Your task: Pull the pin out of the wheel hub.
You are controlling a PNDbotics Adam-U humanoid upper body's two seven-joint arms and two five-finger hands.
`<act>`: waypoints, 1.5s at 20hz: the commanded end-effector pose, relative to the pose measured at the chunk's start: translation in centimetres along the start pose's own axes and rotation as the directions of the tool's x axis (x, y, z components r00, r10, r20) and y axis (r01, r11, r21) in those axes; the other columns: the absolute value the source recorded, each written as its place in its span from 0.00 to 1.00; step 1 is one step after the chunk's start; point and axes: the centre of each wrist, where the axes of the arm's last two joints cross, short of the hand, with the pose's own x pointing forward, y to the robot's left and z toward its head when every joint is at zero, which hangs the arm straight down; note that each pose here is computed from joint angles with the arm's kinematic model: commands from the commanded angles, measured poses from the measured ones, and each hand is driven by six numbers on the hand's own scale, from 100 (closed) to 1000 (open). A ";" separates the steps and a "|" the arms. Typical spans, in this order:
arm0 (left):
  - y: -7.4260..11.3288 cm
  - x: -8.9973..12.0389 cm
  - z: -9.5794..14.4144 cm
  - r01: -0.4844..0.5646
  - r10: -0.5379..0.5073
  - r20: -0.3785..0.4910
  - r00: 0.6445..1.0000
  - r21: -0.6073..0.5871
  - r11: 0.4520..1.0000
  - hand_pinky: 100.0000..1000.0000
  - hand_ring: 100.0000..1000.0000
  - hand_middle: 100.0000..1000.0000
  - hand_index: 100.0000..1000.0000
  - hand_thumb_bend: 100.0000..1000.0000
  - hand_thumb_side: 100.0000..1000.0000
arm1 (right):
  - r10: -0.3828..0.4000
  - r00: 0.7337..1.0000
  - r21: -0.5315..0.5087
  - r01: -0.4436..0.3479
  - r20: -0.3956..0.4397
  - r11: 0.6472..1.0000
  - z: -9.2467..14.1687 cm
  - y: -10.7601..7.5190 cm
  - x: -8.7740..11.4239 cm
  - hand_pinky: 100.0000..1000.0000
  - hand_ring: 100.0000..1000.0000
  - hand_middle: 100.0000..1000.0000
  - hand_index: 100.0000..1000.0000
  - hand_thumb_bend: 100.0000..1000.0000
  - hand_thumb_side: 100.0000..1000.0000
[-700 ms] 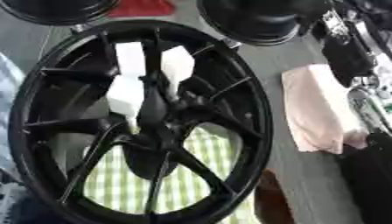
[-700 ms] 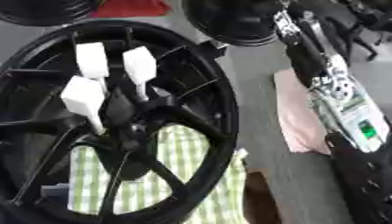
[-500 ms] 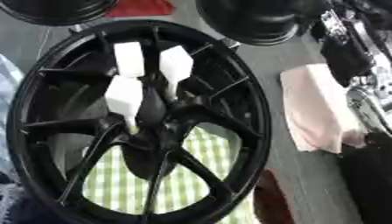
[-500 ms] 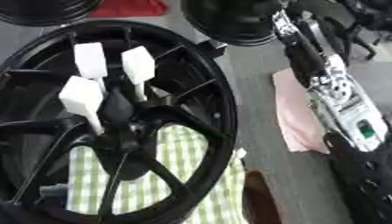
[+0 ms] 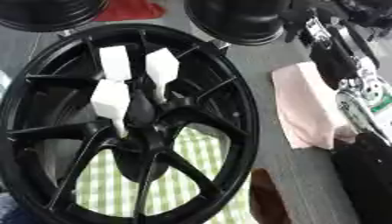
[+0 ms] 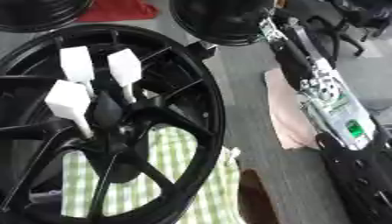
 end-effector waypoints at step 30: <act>5.3 13.4 -11.3 0.257 -0.062 0.362 0.930 -0.519 0.816 0.80 0.69 0.66 0.79 0.43 0.62 | 0.039 0.999 0.075 -0.042 0.038 0.996 -1.4 0.0 1.6 0.95 0.90 0.33 0.61 0.00 0.63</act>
